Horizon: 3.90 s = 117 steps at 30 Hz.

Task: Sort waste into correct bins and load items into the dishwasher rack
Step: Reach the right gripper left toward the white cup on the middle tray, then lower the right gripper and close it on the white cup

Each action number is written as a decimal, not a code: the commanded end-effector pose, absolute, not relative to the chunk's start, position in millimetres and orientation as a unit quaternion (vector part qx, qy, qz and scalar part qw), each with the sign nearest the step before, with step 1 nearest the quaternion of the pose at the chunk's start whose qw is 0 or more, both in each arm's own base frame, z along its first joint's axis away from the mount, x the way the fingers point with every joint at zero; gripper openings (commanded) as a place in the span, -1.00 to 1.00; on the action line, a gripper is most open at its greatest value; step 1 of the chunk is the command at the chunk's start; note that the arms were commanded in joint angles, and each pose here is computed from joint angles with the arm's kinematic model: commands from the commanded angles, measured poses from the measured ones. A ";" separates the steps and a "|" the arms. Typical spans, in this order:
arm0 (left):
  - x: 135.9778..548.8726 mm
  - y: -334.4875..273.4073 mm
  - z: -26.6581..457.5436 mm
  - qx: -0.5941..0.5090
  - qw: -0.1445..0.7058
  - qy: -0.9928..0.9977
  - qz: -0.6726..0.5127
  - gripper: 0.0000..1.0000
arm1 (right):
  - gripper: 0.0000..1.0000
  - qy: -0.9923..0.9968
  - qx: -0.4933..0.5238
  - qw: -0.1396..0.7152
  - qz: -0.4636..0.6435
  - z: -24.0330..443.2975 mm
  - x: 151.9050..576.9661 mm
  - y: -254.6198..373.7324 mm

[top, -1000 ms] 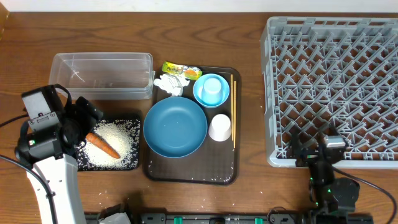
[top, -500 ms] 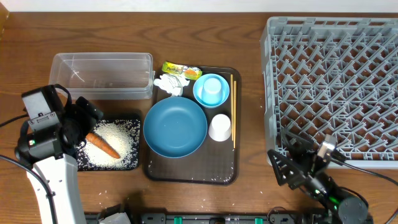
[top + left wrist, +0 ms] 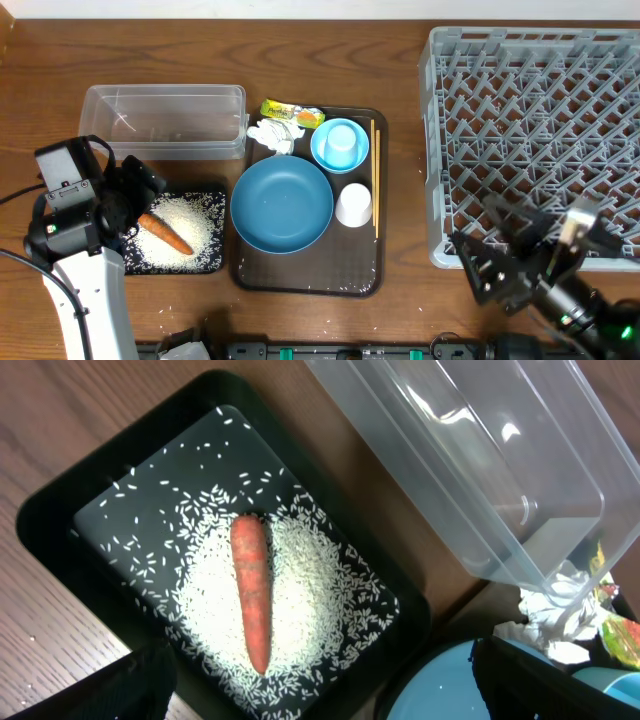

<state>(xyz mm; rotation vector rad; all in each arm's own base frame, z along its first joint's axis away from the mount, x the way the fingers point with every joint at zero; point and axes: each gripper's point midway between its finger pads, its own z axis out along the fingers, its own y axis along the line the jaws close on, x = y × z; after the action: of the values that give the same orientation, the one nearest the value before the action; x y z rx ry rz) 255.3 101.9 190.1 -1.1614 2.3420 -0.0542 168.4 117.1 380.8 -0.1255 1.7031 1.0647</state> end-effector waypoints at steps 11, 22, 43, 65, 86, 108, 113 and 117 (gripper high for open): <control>255.4 105.7 193.6 -0.435 0.264 0.861 -0.015 0.93 | 0.99 0.896 -0.095 0.342 0.267 318.3 220.9 107.1; 255.4 105.7 193.6 -0.435 0.264 0.861 -0.015 0.93 | 0.99 0.957 -0.108 0.249 0.106 239.3 249.8 163.7; 255.3 105.7 193.4 -0.435 0.264 0.861 -0.015 0.93 | 0.98 0.980 -0.086 0.170 0.064 118.4 302.1 243.7; 255.4 105.7 193.6 -0.435 0.264 0.861 -0.015 0.93 | 0.60 0.990 -0.091 0.105 0.028 45.6 305.1 250.4; 255.4 105.7 193.6 -0.435 0.264 0.861 -0.015 0.93 | 0.69 0.975 -0.069 0.190 0.093 149.5 304.0 233.9; 255.4 105.7 193.6 -0.435 0.264 0.861 -0.015 0.93 | 0.92 0.993 -0.107 0.046 0.037 59.1 233.9 234.3; 255.4 105.7 193.6 -0.435 0.264 0.861 -0.015 0.93 | 0.90 0.993 -0.107 0.035 0.026 44.4 235.1 234.6; 255.4 105.7 193.6 -0.435 0.264 0.861 -0.015 0.93 | 0.67 0.993 -0.107 0.036 0.026 42.1 236.5 235.9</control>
<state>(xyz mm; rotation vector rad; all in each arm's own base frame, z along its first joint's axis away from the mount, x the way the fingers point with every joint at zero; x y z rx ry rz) 255.3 101.9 190.0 -1.1616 2.3423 -0.0542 235.6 235.3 43.9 -0.3441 3.0563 0.0932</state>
